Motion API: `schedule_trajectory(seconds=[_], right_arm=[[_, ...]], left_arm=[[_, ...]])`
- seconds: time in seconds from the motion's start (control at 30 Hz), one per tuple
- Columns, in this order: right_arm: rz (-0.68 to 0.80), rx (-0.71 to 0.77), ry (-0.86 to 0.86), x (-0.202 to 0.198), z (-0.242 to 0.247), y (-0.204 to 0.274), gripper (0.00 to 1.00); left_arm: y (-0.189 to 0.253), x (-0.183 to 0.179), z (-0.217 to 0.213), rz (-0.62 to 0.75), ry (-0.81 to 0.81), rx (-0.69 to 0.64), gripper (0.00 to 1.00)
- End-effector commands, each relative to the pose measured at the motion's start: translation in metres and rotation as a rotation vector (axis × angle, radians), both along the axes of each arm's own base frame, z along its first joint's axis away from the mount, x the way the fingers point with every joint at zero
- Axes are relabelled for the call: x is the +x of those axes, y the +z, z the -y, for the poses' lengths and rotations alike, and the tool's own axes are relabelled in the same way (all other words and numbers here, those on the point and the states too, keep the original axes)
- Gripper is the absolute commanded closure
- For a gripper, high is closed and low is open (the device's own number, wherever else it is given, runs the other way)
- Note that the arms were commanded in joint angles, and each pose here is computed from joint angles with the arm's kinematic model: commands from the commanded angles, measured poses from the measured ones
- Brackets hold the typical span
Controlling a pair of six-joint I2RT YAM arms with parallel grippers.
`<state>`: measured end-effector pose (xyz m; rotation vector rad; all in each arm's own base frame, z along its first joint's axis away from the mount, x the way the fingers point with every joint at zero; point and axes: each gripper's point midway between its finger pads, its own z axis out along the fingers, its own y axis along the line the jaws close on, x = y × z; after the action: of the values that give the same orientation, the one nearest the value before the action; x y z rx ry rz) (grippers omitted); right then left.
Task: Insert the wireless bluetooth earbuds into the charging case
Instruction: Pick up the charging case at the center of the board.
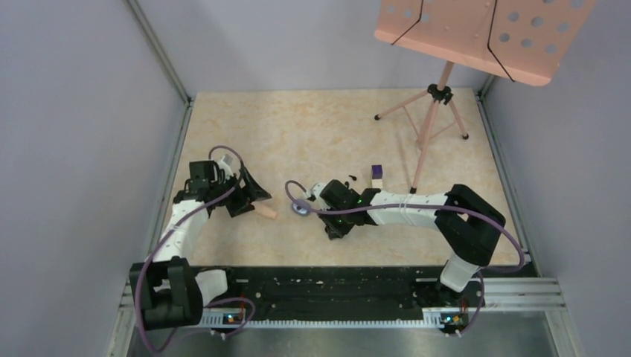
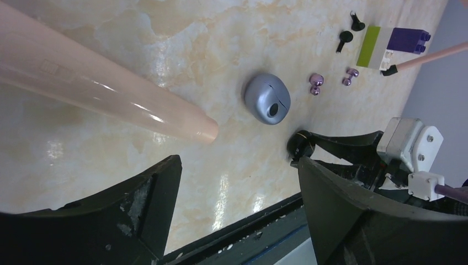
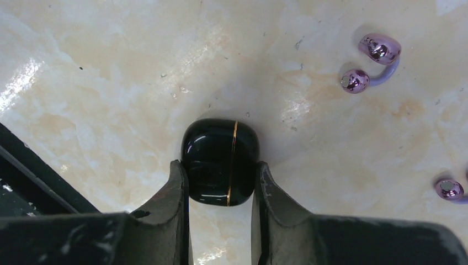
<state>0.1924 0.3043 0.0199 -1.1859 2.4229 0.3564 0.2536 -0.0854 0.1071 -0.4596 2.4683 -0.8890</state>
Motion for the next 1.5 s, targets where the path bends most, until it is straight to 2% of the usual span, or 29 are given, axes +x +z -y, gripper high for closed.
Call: schedule_trajectory(seconds=[0.0, 0.13, 0.27, 0.43, 0.6, 0.8, 1.03, 1.17, 1.4, 1.47], right_arm=[[0.056, -0.017, 0.125, -0.005, 0.008, 0.010, 0.95], [0.265, 0.066, 0.214, 0.022, -0.005, 0.060, 1.00], [0.502, 0.189, 0.321, 0.039, -0.017, 0.120, 1.00], [0.791, 0.252, 0.394, 0.061, -0.021, 0.172, 1.00], [0.931, 0.263, 0.427, 0.075, -0.026, 0.197, 1.00], [0.972, 0.259, 0.424, 0.082, -0.030, 0.207, 1.00], [0.990, 0.258, 0.367, 0.091, -0.030, 0.213, 0.99], [0.982, 0.265, 0.351, 0.091, -0.030, 0.212, 0.98], [0.980, 0.280, 0.296, 0.095, -0.029, 0.215, 0.98], [0.979, 0.285, 0.296, 0.095, -0.029, 0.216, 0.98]], left_arm=[[0.008, 0.005, 0.024, 0.031, -0.095, -0.065, 0.18], [0.027, 0.002, 0.061, 0.110, -0.292, -0.088, 0.18], [0.055, 0.001, 0.096, 0.223, -0.489, -0.122, 0.22], [0.097, 0.017, 0.125, 0.412, -0.604, -0.171, 0.29], [0.126, 0.024, 0.153, 0.564, -0.710, -0.178, 0.35], [0.126, 0.031, 0.167, 0.548, -0.738, -0.185, 0.42], [0.117, 0.034, 0.174, 0.519, -0.756, -0.176, 0.45], [0.117, 0.033, 0.181, 0.523, -0.780, -0.188, 0.55], [0.113, 0.032, 0.189, 0.506, -0.821, -0.213, 0.57], [0.111, 0.033, 0.190, 0.496, -0.828, -0.222, 0.62]])
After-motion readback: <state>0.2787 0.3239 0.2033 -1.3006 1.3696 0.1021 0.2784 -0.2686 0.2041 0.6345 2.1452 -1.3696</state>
